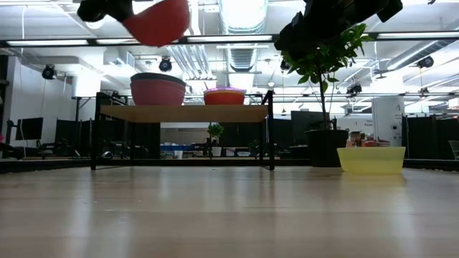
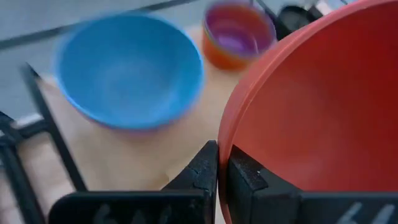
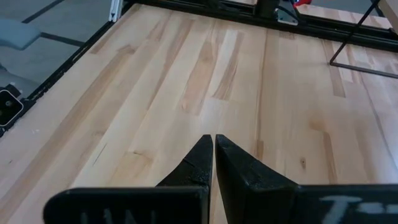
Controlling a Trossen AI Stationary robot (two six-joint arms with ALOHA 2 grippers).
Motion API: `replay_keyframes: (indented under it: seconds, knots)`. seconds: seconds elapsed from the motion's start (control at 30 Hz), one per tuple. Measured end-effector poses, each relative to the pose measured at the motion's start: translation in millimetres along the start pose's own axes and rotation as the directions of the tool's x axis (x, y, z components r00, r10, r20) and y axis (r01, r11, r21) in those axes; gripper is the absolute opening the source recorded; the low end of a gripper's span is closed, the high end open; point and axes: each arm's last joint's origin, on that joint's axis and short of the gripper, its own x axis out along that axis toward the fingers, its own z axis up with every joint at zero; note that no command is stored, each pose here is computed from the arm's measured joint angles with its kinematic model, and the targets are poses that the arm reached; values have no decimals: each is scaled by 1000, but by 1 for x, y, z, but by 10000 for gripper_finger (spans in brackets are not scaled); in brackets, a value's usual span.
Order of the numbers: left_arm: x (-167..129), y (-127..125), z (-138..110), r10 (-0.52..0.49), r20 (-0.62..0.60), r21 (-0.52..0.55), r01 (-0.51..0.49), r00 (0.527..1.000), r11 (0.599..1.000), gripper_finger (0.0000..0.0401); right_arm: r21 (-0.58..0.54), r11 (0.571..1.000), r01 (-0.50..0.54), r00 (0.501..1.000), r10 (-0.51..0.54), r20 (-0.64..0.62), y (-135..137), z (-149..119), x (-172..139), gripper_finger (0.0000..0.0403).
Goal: Place and stack bowls onto a shelf
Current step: Stack the big orange bowl on top of the big blue bowl on the shelf
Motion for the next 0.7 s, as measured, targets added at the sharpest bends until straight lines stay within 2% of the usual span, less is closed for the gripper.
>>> replay_keyframes:
  seconds: [0.13,0.27,0.4,0.7]
  knots:
    - [-7,15,31,61,-29,-17,-61,998,998,0,0,1000,0,1000,0,0,0,0,0,9]
    - [-3,31,50,136,-171,-34,-144,976,989,0,7,1000,0,1000,0,0,0,0,0,9]
    - [9,37,66,206,-275,8,-212,939,977,0,7,1000,0,1000,0,0,0,0,0,9]
    - [37,45,106,248,-283,82,-234,927,969,0,26,1000,0,1000,0,0,0,0,0,9]
